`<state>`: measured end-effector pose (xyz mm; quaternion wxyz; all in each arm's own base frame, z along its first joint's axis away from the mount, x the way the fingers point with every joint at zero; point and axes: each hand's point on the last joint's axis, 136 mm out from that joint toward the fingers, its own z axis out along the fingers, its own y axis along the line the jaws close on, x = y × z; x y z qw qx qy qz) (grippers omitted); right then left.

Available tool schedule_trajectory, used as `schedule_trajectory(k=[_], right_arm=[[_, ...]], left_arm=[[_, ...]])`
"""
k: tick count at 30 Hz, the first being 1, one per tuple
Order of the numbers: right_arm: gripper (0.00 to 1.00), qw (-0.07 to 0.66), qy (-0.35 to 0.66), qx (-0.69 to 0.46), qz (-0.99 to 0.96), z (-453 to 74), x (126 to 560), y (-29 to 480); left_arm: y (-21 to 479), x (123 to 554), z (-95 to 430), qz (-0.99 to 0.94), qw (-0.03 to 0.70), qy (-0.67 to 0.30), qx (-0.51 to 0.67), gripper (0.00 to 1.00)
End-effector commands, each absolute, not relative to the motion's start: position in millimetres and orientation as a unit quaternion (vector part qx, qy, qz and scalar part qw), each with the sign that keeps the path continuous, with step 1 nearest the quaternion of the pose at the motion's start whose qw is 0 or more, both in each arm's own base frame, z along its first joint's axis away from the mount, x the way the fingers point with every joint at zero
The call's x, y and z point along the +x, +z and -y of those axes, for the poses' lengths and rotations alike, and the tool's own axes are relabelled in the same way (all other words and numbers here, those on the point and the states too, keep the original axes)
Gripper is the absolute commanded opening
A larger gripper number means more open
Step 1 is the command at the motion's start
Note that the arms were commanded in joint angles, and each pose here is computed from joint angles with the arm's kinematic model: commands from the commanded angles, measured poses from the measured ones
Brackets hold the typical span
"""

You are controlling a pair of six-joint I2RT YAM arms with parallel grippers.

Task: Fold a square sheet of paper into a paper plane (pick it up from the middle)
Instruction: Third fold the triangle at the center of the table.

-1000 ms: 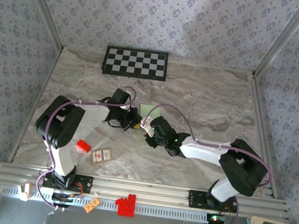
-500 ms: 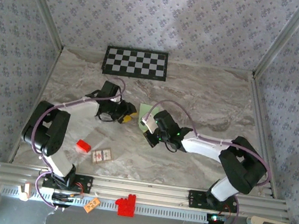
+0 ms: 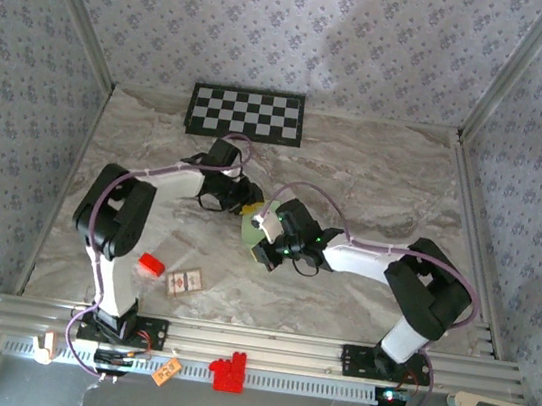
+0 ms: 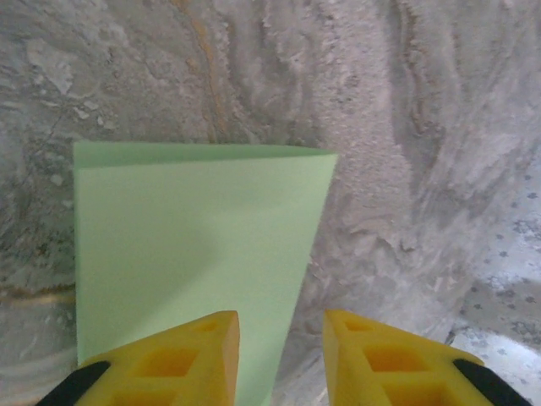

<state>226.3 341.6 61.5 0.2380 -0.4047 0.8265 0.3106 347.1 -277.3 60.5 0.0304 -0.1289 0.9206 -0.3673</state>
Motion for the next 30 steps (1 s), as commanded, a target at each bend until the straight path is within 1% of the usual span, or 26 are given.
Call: schedule_trajectory(k=[1, 10, 16, 21, 30], right_arm=[[0.01, 0.236, 0.337, -0.391, -0.823, -350, 230, 73], [0.01, 0.235, 0.324, -0.374, -0.837, -344, 238, 67], [0.01, 0.254, 0.257, -0.34, -0.868, -326, 259, 57], [0.01, 0.256, 0.222, -0.329, -0.882, -319, 268, 51], [0.01, 0.248, 0.199, -0.315, -0.894, -315, 272, 42]], left_arm=[[54, 346, 281, -0.932, 0.019, -0.347, -0.104, 0.3], [21, 339, 275, -0.957, -0.009, -0.277, -0.086, 0.23], [5, 329, 266, -0.967, -0.027, -0.237, -0.084, 0.17], [3, 327, 266, -0.968, -0.029, -0.237, -0.081, 0.15], [4, 328, 270, -0.965, -0.031, -0.247, -0.077, 0.15]])
